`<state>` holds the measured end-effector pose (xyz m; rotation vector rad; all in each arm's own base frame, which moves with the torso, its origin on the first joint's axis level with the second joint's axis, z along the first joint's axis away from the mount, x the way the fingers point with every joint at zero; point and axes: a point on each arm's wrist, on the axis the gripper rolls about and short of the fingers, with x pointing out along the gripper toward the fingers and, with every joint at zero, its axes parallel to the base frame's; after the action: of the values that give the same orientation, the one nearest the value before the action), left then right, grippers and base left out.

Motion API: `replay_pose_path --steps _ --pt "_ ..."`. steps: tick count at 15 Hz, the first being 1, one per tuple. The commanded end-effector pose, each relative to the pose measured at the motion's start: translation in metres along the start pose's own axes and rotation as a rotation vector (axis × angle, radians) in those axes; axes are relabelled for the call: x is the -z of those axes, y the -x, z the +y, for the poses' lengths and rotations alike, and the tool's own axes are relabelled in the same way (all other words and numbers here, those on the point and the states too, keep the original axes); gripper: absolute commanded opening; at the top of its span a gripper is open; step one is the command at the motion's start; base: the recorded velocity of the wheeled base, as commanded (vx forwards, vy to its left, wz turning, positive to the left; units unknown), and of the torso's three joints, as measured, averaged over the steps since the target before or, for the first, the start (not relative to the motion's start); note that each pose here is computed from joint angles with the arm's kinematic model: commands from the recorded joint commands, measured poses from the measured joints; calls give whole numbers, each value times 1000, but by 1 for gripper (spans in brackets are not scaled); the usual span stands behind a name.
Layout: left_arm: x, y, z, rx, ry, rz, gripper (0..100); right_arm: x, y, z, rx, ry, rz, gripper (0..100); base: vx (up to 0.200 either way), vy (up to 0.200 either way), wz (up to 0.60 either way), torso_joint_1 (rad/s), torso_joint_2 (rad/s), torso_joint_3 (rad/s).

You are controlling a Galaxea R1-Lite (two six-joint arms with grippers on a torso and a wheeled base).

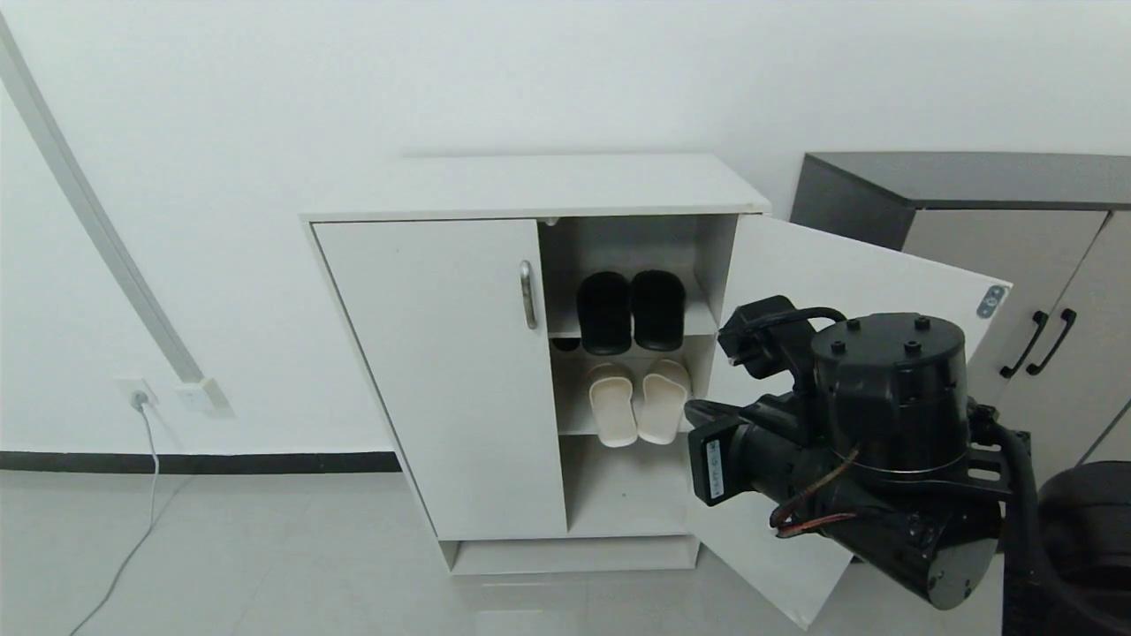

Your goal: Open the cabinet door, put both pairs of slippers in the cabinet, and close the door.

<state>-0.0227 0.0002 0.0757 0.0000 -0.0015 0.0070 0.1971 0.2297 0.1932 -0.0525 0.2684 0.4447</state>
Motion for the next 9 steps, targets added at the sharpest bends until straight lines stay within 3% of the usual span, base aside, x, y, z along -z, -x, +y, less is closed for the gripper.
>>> replay_pose_path --steps 1,9 --pt "0 0 0 -1 0 0 0 0 0 0 0 0 1 0 0 0 0 149 -466 -330" --pt "0 0 0 -1 0 1 0 3 0 0 1 4 9 0 0 0 0 181 -488 -320"
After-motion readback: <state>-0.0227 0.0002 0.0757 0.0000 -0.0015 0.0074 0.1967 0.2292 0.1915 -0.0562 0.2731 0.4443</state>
